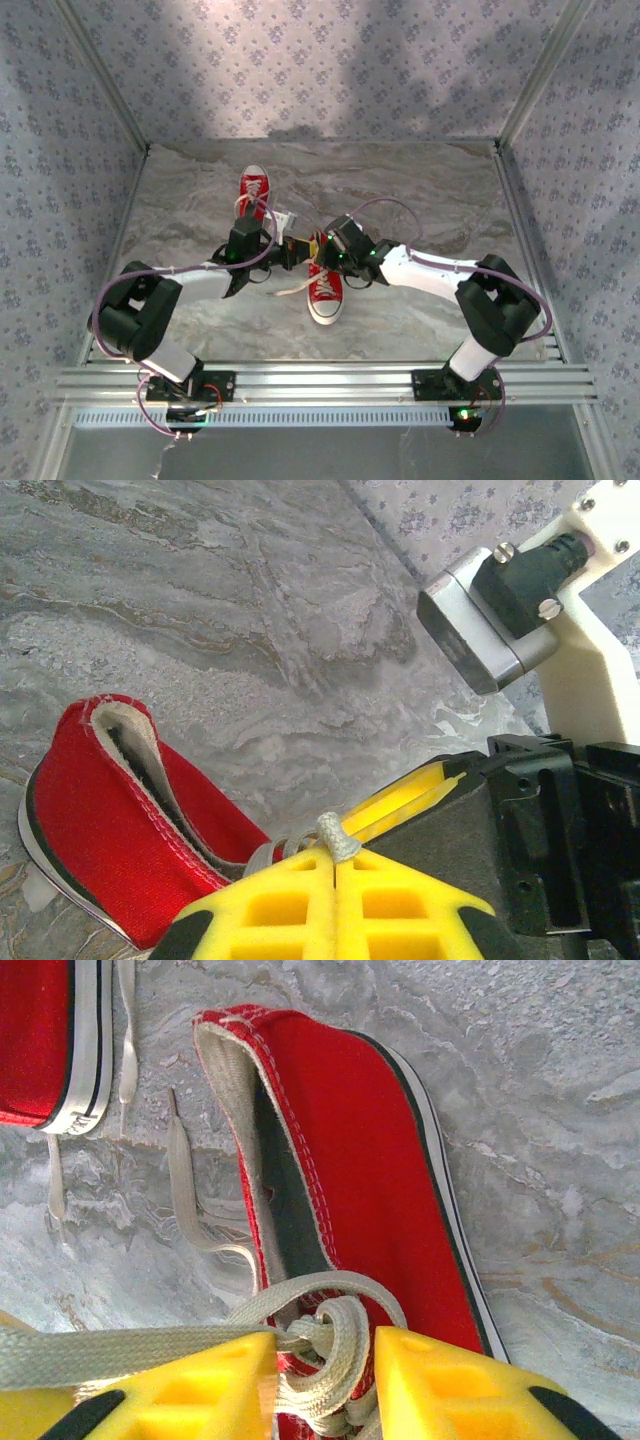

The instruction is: Tie the shoes

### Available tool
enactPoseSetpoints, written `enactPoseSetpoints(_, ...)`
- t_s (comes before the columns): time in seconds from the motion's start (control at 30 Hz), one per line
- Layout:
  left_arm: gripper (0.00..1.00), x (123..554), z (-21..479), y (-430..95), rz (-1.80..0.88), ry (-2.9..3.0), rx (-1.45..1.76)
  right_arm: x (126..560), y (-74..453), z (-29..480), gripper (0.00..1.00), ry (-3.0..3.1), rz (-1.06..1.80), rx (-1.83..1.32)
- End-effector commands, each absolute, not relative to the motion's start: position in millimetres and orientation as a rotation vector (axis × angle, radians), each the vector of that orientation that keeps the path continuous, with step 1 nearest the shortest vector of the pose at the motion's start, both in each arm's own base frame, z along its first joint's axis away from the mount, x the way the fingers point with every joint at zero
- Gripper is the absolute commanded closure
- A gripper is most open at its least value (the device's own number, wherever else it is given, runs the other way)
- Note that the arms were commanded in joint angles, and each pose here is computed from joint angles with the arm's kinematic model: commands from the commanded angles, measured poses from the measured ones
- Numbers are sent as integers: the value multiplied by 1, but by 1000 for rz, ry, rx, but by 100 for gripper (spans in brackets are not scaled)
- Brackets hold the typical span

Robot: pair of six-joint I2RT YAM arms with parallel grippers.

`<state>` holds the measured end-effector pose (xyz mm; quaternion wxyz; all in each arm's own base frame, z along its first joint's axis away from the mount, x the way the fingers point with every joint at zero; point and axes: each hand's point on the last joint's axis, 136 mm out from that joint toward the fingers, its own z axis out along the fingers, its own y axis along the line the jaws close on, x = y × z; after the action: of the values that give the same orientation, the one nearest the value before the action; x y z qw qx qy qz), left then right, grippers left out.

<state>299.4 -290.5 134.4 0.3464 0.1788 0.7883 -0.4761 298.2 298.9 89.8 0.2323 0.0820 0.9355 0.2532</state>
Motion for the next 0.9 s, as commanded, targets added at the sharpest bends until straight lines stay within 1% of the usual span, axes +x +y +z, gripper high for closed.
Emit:
enactPoseSetpoints(0.0, 100, 297, 140, -291, -1268, 2011, 477, 304, 302, 94, 72, 2568, 703, 249)
enactPoseSetpoints(0.17, 100, 299, 139, -289, -1258, 2017, 468, 304, 302, 100, 83, 2550, 715, 244)
enactPoseSetpoints(0.27, 100, 299, 137, -288, -1250, 2022, 462, 300, 304, 110, 87, 2534, 736, 227)
enactPoseSetpoints(0.43, 100, 300, 135, -288, -1248, 2027, 463, 290, 300, 120, 88, 2527, 741, 221)
enactPoseSetpoints(0.6, 100, 300, 133, -288, -1248, 2032, 465, 281, 293, 119, 88, 2543, 746, 231)
enactPoseSetpoints(0.87, 100, 296, 127, -287, -1245, 2053, 472, 268, 282, 102, 88, 2606, 687, 225)
